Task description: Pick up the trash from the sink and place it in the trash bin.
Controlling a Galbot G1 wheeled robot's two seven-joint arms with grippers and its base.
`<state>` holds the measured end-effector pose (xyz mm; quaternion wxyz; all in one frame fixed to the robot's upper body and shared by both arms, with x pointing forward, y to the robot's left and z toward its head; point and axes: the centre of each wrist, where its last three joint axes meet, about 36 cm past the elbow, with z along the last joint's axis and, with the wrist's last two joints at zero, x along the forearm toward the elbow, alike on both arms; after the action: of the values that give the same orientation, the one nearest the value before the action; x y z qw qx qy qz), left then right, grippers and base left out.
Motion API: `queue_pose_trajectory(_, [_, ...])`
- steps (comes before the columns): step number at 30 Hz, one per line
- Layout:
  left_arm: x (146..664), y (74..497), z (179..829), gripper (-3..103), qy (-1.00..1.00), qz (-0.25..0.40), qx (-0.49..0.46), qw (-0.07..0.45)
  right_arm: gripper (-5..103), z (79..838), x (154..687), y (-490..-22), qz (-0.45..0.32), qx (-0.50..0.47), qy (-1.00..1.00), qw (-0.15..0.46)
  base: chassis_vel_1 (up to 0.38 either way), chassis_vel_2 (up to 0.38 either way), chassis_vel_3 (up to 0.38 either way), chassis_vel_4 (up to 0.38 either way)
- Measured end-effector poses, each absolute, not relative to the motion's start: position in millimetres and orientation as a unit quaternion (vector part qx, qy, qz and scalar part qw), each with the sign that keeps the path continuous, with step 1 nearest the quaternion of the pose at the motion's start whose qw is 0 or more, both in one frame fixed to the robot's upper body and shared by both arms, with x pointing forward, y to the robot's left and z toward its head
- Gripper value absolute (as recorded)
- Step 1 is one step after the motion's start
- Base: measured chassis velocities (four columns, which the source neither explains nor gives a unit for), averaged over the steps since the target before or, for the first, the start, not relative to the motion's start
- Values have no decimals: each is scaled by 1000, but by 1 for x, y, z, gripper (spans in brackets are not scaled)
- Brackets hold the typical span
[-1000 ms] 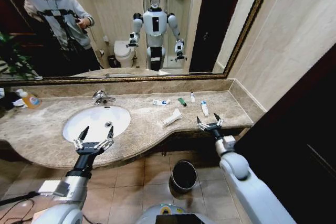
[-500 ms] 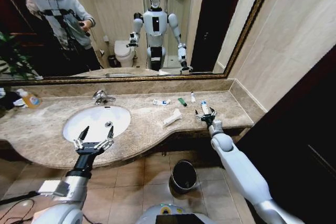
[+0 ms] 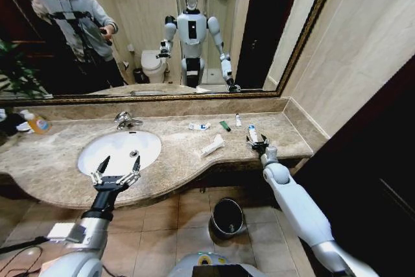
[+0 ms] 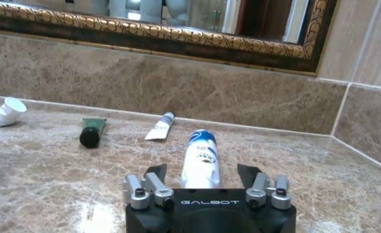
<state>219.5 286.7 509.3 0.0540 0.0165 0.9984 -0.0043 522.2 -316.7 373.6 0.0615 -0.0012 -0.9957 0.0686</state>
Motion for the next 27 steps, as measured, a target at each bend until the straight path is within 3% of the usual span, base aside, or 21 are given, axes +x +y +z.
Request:
queue_pose_trajectory(5, [219,287,509,100,998,-4,17,54,62,374,520,-316,67,1,-996,62,0,0,0,0])
queue_pose_trajectory(7, [219,287,509,100,998,-4,17,54,62,373,519,-316,67,1,-996,62,0,0,0,0])
queue_pose_trajectory(17, [219,287,509,100,998,-4,17,54,33,373,516,-317,66,3,-996,62,0,0,0,0])
queue_pose_trajectory(20, [219,287,509,100,998,-4,17,54,27,374,516,-316,66,3,-996,60,0,0,0,0])
queue_pose_trajectory(27, [219,287,509,100,998,-4,17,54,27,380,514,-317,61,2,-997,53,0,0,0,0])
